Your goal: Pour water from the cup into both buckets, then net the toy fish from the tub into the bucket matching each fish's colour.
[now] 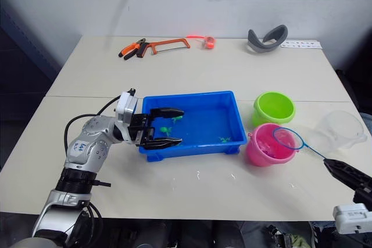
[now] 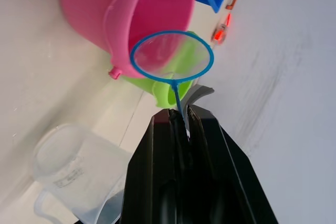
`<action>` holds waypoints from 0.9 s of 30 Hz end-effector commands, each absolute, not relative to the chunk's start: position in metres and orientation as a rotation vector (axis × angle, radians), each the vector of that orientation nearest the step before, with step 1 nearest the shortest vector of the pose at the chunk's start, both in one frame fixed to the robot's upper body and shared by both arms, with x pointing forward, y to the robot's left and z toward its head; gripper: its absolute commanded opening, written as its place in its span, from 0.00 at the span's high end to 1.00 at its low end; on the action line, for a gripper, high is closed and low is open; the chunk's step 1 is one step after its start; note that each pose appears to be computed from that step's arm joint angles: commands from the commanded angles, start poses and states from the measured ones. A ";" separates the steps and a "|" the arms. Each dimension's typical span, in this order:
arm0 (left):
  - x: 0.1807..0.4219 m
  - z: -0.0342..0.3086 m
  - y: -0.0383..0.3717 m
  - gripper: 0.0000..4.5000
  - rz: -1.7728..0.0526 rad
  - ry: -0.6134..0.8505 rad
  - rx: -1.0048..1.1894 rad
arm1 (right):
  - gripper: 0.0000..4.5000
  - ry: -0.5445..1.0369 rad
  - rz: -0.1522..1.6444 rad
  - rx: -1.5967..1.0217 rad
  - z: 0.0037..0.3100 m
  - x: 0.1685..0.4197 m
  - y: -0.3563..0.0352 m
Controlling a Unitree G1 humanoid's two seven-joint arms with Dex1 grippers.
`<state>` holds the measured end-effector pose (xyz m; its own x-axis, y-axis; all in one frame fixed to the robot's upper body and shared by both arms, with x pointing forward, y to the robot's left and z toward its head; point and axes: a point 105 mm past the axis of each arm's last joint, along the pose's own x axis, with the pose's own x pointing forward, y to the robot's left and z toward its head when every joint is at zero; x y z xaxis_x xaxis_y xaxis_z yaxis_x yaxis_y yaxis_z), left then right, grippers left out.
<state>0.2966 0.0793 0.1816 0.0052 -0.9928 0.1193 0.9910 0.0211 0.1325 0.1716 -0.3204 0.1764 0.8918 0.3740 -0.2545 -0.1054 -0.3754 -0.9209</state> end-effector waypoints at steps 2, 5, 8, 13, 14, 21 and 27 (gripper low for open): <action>0.296 0.189 0.087 0.02 -1.531 -0.243 0.032 | 1.00 -0.336 0.399 -1.472 0.210 0.183 -0.310; 0.296 0.187 0.094 0.02 -1.498 -0.237 0.041 | 1.00 -0.347 0.611 -1.414 0.220 0.200 -0.274; 0.296 0.185 0.102 0.02 -1.454 -0.237 0.056 | 1.00 -0.352 0.757 -1.412 0.234 0.226 -0.244; 0.294 0.181 0.114 0.02 -1.383 -0.226 0.081 | 1.00 -0.278 0.871 -1.474 0.246 0.260 -0.220; 0.294 0.181 0.117 0.02 -1.368 -0.222 0.085 | 1.00 -0.252 0.907 -1.480 0.246 0.265 -0.215; 0.294 0.172 0.131 0.02 -1.300 -0.133 0.164 | 1.00 -0.164 1.055 -1.626 0.248 0.309 -0.189; 0.301 0.179 0.139 0.02 -1.265 -0.072 0.246 | 1.00 -0.079 1.110 -1.765 0.245 0.333 -0.183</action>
